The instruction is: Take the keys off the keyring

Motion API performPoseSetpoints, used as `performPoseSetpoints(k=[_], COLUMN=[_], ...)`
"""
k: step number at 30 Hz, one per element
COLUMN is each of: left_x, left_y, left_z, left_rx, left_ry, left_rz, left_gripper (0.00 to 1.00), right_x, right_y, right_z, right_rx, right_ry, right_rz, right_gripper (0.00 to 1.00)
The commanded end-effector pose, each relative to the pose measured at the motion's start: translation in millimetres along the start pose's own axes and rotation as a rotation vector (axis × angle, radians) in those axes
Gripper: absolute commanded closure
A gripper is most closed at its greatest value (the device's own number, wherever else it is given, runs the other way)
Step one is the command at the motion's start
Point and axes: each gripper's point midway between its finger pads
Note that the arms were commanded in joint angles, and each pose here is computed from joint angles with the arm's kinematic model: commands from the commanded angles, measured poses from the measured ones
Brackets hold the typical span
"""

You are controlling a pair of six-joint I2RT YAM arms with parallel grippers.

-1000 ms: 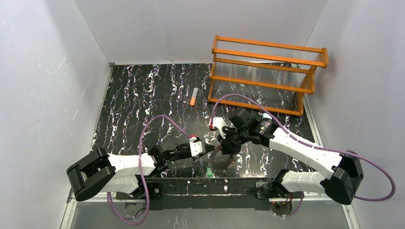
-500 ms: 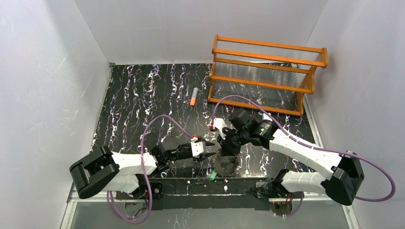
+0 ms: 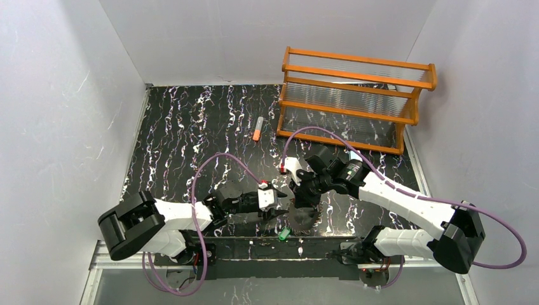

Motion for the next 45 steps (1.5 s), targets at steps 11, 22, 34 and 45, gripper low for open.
performPoseSetpoints(k=[11, 22, 34, 45], left_x=[16.2, 16.2, 21.9, 22.1], left_y=[16.0, 17.9, 2.5, 2.2], left_z=[9.1, 13.0, 17.9, 18.5], left_rx=[-0.152, -0.314, -0.25, -0.277], left_ry=[-0.002, -0.012, -0.071, -0.076], left_rz=[0.045, 0.089, -0.016, -0.009], left_gripper=[0.44, 0.41, 0.56, 0.95], right_x=[-10.7, -15.0, -16.9, -24.6], right_y=[9.7, 9.8, 16.1, 18.9], right_z=[21.0, 26.4, 27.4, 31.3], right_rx=[-0.05, -0.05, -0.058, -0.054], right_ry=[-0.077, -0.095, -0.096, -0.13], right_rz=[0.019, 0.006, 0.037, 0.03], right_gripper=[0.99, 0.99, 0.99, 0.99])
Point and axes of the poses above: each gripper's point midway between its finger pads, its own x axis out along the fingers, its own y axis along the line the jaws close on, z = x × y, and after that the axes turned 13 degrees about x, right-handed
